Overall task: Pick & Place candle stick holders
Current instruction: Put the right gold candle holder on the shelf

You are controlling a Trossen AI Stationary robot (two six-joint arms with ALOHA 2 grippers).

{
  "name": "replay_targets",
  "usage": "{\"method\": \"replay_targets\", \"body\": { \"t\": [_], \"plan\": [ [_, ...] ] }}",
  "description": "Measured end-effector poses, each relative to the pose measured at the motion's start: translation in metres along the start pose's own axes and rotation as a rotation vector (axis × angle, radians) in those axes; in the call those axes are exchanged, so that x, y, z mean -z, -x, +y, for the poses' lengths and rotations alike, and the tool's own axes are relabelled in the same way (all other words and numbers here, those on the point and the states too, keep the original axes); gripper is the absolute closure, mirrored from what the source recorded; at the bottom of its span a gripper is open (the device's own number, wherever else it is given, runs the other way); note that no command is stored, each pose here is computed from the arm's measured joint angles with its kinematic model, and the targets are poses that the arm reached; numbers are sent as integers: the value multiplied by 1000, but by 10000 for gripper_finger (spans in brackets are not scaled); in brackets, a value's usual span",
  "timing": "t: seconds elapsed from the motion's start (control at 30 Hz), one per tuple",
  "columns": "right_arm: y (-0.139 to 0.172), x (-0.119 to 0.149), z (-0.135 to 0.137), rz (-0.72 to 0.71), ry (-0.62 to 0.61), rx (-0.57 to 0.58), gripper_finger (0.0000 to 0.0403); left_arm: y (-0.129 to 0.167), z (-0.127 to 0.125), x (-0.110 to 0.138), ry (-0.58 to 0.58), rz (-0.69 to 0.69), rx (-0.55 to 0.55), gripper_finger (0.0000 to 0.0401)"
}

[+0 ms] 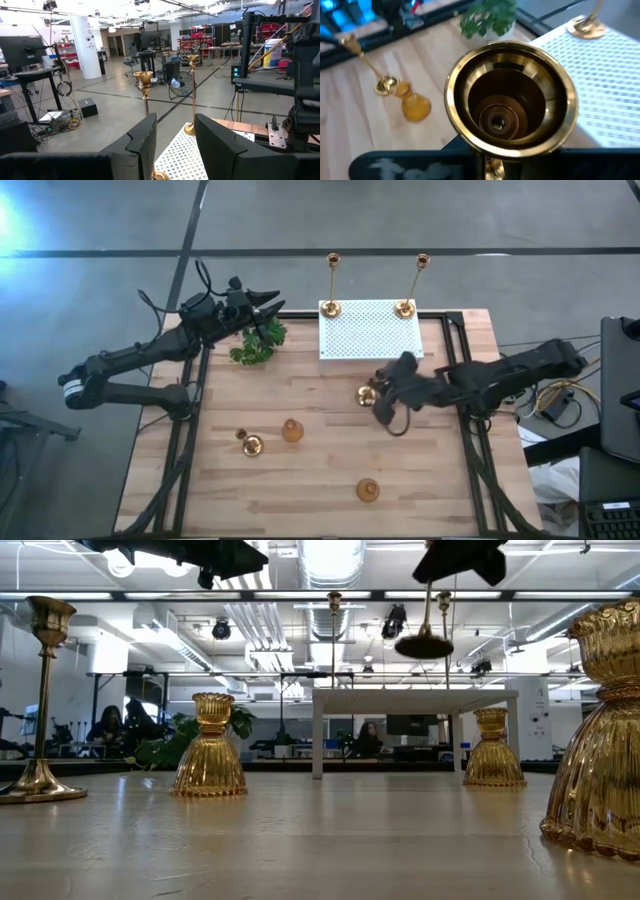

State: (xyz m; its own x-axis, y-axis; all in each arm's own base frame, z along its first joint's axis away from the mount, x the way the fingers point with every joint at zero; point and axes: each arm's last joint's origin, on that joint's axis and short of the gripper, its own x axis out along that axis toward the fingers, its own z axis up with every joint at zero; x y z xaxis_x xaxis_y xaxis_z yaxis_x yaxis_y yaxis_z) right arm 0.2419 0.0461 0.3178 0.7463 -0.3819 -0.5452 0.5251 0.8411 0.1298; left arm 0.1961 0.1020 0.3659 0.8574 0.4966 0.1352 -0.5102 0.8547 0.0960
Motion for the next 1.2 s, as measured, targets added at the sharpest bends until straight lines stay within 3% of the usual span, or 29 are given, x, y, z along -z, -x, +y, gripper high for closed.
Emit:
{"method": "replay_targets", "body": {
  "t": [0.23,0.47,0.77,1.2],
  "plan": [
    [25,-12,-23,-78,-46,45,383,0,0,0,0,-5,0,263],
    [31,-24,-51,-114,-40,129,383,0,0,-1,0,-8,0,263],
    [22,-40,-90,-75,-74,146,383,0,0,-1,0,-8,0,263],
    [-8,-65,-136,-43,-20,177,383,0,0,-1,0,-8,-2,263]
  ]
}}
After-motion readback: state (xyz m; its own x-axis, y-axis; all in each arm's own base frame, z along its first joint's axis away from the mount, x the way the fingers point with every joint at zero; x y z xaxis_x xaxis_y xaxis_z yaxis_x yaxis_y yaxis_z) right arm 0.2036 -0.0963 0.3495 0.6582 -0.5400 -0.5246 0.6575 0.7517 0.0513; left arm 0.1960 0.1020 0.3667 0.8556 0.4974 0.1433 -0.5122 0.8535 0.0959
